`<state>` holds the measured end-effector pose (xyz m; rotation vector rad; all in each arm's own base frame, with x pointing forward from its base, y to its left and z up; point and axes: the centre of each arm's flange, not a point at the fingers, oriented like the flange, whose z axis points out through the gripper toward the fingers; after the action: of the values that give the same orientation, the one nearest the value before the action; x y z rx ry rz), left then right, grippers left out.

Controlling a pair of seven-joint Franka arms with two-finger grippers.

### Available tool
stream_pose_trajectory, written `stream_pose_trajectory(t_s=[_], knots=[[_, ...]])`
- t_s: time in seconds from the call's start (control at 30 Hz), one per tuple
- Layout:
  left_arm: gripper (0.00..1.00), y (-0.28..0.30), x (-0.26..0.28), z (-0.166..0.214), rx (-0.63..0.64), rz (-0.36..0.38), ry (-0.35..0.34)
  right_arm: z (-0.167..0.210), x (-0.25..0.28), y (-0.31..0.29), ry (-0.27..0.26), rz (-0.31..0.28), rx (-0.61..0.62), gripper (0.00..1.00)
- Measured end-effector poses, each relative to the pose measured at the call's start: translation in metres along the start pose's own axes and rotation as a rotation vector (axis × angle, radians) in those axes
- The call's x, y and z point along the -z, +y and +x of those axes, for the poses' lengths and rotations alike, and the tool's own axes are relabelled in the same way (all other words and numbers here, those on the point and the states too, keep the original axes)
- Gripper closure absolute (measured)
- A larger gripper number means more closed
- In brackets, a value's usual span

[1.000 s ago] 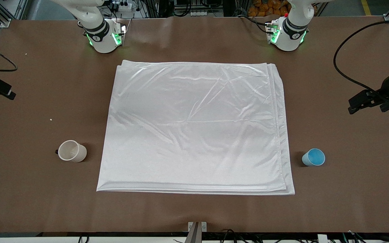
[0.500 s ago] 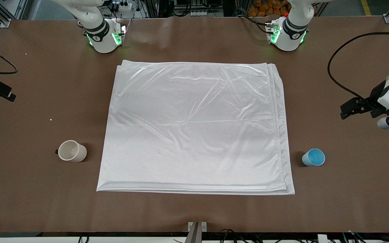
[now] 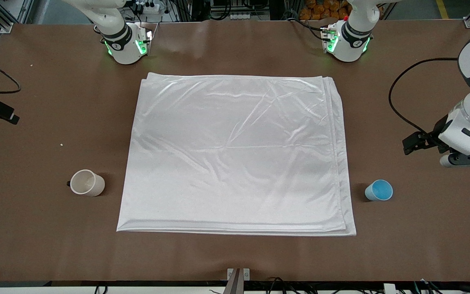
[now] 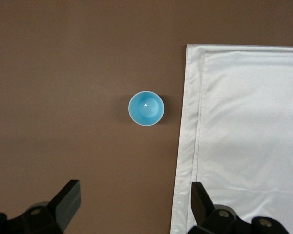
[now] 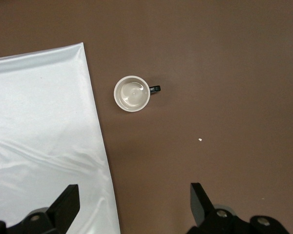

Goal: Place blue cup into white mug on cloth

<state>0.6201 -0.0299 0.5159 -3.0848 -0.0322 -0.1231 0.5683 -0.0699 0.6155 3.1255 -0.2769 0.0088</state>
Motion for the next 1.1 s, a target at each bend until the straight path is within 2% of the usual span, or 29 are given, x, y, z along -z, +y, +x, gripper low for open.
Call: stream_pose_trajectory(t_s=[0.2,0.4,0.67,0.83,1.1], knots=[[0.00,-0.004,-0.026,0.001,0.002,-0.004,0.015,0.007,-0.015,0.013,-0.013,0.000,0.062,0.00],[0.00,-0.012,-0.054,0.006,0.014,-0.008,0.001,0.015,-0.034,0.029,-0.032,0.002,0.129,0.00],[0.00,-0.019,-0.097,0.017,0.023,-0.018,-0.011,0.029,-0.064,0.033,-0.055,-0.006,0.281,0.00],[0.00,-0.023,-0.129,0.025,0.030,-0.025,-0.011,0.042,-0.084,0.034,-0.049,-0.025,0.415,0.02],[0.00,-0.026,-0.179,0.030,0.039,-0.037,-0.037,0.061,-0.121,0.034,-0.047,-0.024,0.599,0.04]])
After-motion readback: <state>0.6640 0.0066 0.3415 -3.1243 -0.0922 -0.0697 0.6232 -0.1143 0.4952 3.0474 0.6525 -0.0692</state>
